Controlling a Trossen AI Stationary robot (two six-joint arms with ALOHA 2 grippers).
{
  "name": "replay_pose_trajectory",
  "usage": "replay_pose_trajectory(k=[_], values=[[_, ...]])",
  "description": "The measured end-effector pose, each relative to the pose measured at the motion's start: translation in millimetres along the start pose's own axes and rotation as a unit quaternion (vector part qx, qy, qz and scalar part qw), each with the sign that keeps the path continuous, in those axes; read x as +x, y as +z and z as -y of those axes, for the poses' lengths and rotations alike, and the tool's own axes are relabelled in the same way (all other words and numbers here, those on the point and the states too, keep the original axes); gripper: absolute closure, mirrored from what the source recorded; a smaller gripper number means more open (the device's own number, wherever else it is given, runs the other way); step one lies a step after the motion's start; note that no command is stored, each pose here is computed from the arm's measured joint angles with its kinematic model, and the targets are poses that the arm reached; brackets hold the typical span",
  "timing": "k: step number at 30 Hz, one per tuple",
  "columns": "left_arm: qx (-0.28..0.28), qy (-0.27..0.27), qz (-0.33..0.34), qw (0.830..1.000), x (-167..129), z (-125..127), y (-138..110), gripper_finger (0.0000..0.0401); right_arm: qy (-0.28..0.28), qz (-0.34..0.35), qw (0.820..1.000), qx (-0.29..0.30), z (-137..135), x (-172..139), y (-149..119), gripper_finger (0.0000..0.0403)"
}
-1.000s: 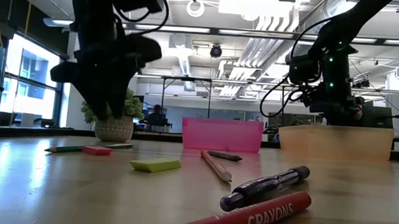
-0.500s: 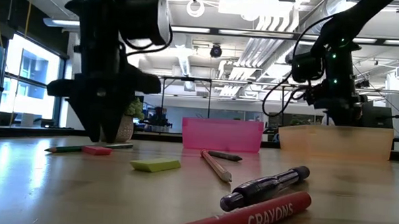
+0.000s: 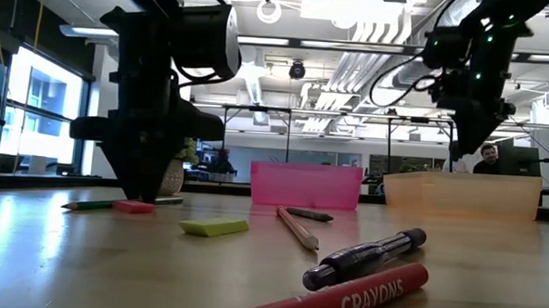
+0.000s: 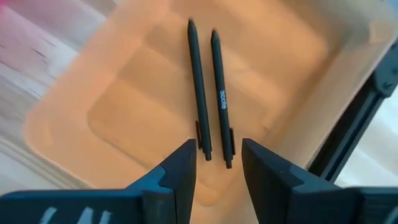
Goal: Sort crayons/erasers/pens/pencils in bins
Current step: Put the green pencil into the pink bin
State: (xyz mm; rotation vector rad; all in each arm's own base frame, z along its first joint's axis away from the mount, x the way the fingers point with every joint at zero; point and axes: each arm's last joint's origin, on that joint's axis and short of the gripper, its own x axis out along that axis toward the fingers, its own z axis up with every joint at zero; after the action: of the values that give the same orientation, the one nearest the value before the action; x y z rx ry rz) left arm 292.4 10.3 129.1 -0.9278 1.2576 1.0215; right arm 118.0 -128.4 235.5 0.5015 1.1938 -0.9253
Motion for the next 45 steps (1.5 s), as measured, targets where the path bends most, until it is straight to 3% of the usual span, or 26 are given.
replay_pose_trajectory(k=[6, 11, 19, 27, 31, 35, 41, 45], values=[[0.016, 0.002, 0.005, 1.0, 0, 0, 0, 0.0362, 0.015, 0.059, 0.998, 0.01, 5, -22, -11, 0.0284], [0.023, 0.003, 0.005, 1.0, 1, -1, 1, 0.0391, 0.057, 0.099, 0.993, -0.018, 2, -36, -18, 0.0284], [0.035, -0.017, 0.015, 0.999, -9, -4, 8, 0.0395, 0.098, 0.145, 0.983, -0.048, -14, -49, -24, 0.0284], [0.028, -0.095, 0.065, 0.993, -44, -15, 32, 0.0395, 0.135, 0.176, 0.972, -0.073, -31, -56, -24, 0.0284], [0.019, -0.158, 0.128, 0.979, -68, -21, 53, 0.0396, 0.165, 0.209, 0.961, -0.069, -41, -61, -21, 0.0284], [0.02, -0.224, 0.2, 0.954, -87, -26, 78, 0.0396, 0.199, 0.244, 0.947, -0.06, -51, -68, -18, 0.0284], [0.021, -0.292, 0.258, 0.921, -97, -32, 111, 0.0396, 0.243, 0.295, 0.923, -0.04, -64, -79, -13, 0.0284], [0.026, -0.322, 0.309, 0.895, -104, -35, 129, 0.0396, 0.25, 0.309, 0.917, -0.028, -70, -83, -13, 0.0284]])
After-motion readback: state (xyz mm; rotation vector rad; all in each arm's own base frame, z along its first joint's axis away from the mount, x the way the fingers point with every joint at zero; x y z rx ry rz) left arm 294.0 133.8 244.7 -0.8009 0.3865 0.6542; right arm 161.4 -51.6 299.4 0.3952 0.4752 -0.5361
